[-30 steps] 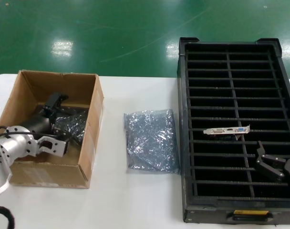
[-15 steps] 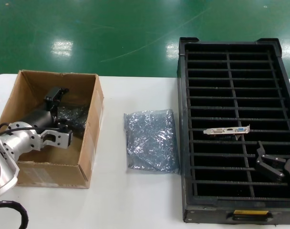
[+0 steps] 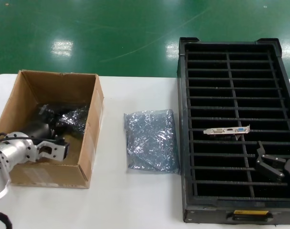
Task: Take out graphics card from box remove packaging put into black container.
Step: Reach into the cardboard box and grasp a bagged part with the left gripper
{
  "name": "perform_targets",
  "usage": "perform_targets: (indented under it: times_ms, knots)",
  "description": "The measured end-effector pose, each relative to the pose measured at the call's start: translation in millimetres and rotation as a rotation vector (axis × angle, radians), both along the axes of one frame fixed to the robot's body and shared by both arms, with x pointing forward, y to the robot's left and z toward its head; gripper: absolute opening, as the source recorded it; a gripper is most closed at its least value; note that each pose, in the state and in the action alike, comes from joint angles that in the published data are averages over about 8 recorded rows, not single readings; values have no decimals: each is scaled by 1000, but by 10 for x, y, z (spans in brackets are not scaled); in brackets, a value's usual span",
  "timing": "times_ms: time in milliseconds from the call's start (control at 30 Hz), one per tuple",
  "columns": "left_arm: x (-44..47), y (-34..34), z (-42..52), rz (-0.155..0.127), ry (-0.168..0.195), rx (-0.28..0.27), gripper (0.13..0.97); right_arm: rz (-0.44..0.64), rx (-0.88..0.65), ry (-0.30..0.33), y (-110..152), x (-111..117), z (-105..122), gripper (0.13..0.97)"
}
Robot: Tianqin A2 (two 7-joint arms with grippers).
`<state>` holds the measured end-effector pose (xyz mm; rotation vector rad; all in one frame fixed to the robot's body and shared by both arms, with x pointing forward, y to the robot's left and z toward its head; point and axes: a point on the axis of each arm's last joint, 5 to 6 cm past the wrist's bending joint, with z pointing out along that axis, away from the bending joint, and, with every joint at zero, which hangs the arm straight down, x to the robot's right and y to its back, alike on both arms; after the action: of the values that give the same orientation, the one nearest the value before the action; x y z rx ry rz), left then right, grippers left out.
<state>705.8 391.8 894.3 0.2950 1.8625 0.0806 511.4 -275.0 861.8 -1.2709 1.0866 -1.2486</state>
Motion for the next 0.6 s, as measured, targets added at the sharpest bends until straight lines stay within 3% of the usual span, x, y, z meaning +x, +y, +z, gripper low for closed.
perform_targets:
  times_ms: [100,367,600]
  knots:
    - [-15,36,-1,-11,14,18,471,0,0,0,0,0,0,966]
    - [-22,100,44,-25,29,54,294,0,0,0,0,0,0,966]
    - [-57,132,-6,-25,50,69,211,0,0,0,0,0,0,966]
